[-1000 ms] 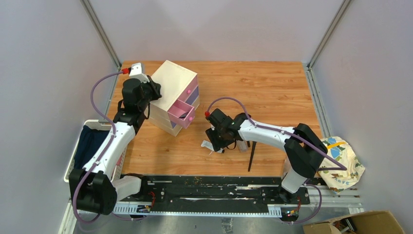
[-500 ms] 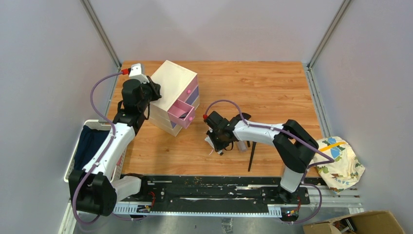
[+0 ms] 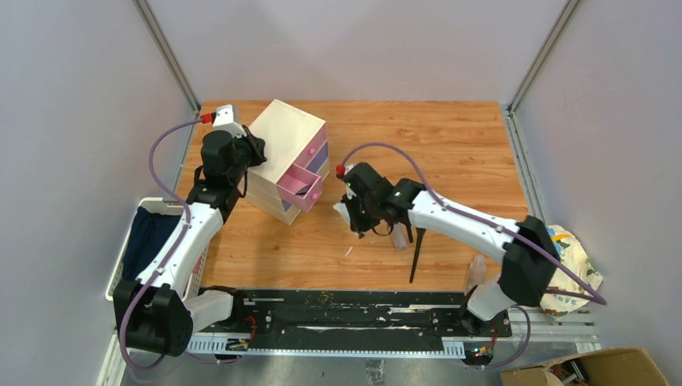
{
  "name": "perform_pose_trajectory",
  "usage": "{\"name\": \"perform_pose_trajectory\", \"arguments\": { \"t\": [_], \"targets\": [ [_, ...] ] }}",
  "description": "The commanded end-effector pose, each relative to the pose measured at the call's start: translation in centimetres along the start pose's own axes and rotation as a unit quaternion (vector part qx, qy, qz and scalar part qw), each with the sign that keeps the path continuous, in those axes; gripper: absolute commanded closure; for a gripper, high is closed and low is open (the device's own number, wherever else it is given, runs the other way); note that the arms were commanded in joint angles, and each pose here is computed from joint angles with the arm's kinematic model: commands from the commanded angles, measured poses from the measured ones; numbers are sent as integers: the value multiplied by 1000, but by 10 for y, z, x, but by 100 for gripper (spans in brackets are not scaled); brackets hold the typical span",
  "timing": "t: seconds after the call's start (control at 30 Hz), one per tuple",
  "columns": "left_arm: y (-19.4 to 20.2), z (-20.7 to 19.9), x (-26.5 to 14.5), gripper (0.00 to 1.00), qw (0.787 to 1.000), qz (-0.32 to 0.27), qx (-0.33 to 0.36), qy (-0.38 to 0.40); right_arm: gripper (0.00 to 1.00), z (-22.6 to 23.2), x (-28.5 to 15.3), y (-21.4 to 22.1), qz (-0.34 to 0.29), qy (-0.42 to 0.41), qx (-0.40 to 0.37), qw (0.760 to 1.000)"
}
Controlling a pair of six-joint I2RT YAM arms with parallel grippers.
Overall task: Organize the makeup
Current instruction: Pick up the makeup from the center of the board, then place the makeup in the drawer.
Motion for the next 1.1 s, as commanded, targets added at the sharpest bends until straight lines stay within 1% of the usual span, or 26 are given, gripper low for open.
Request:
{"name": "perform_pose_trajectory", "arguments": {
  "t": [0.0,0.13,0.23,0.27,0.37,0.47,0.57,0.8,1.07],
  "targets": [
    [10,7,-3,100,1000,19,7,-19,100,5,-77,-40,-90,-5,-28,996],
    [8,5,-4,100,1000,16,4,-16,100,4,-113,-64,-110,6,-58,992],
    [7,4,-5,100,1000,15,1,-13,100,3,-131,-80,-125,19,-71,989],
    [6,3,-5,100,1000,15,0,-12,100,5,-135,-85,-130,6,-73,989],
    [7,4,-7,100,1000,24,3,-18,100,17,-138,-100,-135,-74,-71,985],
    [6,4,-8,100,1000,21,4,-19,100,30,-133,-108,-126,-150,-60,979],
    [6,4,-10,100,1000,19,3,-19,100,39,-126,-114,-119,-203,-44,971],
    [5,3,-12,100,1000,19,3,-16,100,47,-119,-133,-112,-270,-13,956],
    [3,2,-14,100,1000,14,3,-14,100,44,-109,-147,-91,-374,77,920]
  ]
}}
Point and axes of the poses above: each gripper's point midway between its finger pads, its own x axis out along the fingers, its own z axis along the line the jaws close on, y = z × x, the point moved 10 cm from there along -x, back along the fingers, and after that the axes turned 14 degrees about -x, right-handed, at the moved point
